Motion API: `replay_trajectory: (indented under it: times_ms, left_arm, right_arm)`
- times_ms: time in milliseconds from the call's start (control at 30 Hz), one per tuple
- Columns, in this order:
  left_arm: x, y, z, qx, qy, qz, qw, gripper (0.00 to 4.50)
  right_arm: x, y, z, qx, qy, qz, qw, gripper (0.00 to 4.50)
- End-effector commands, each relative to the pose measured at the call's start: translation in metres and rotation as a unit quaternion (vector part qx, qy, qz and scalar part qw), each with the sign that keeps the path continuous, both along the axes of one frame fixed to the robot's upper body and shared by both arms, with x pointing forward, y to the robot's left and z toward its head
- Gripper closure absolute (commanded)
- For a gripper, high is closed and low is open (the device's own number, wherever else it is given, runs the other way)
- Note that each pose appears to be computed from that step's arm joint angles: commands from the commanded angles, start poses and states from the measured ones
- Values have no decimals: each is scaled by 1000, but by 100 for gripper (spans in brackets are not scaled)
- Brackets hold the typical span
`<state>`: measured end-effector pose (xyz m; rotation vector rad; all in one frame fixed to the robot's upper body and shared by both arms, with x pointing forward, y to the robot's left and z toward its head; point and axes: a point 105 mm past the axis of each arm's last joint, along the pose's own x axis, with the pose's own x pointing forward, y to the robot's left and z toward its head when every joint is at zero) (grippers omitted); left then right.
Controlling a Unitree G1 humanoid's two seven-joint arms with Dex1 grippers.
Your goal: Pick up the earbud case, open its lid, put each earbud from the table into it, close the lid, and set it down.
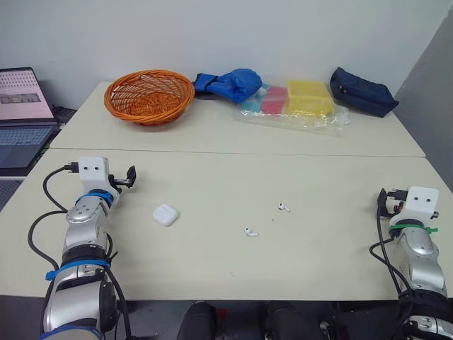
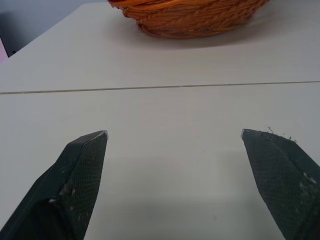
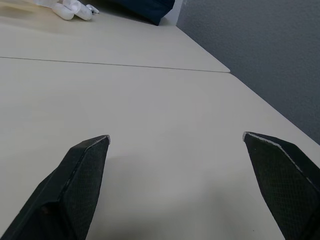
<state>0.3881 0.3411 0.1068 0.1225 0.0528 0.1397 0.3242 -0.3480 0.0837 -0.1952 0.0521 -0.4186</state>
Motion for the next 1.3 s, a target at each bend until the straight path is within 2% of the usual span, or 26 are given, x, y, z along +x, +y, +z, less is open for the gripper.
replay_trajectory:
  times_ms: [33, 633, 767, 900, 1000, 1067, 1100, 1167, 1233, 1300]
  left_arm:
    - [1, 6, 18, 14, -22, 0, 1000, 2]
    - [-5, 5, 24, 4, -35, -33, 999, 2]
    - [-13, -3, 43, -6, -60, -99, 993, 2]
    - [-28, -15, 66, -3, -58, -181, 982, 2]
    - [-57, -48, 74, 8, 1, -317, 948, 2]
    - [-65, -57, 74, -2, 21, -339, 941, 2]
    - [-73, -67, 68, 10, 42, -361, 932, 2]
    - [-95, -89, 56, 19, 80, -413, 907, 2]
    - [-111, -99, 47, 25, 106, -439, 892, 2]
    - [-117, -101, 43, 31, 119, -444, 888, 2]
  right_arm:
    - [-4, -9, 19, -13, -29, -11, 999, 0]
    - [1, -5, 19, -13, -28, -2, 1000, 0]
    - [8, -2, 25, -13, -32, 19, 999, 0]
    - [22, 16, 40, -16, -41, 93, 995, 0]
    - [44, 64, 64, -34, -37, 265, 963, 0]
    - [48, 83, 68, -43, -28, 324, 945, 0]
    - [48, 100, 74, -20, -35, 375, 926, 0]
    - [43, 143, 87, -11, -39, 492, 870, 0]
    - [36, 169, 94, -11, -33, 561, 827, 0]
    - [33, 179, 98, -10, -28, 587, 809, 0]
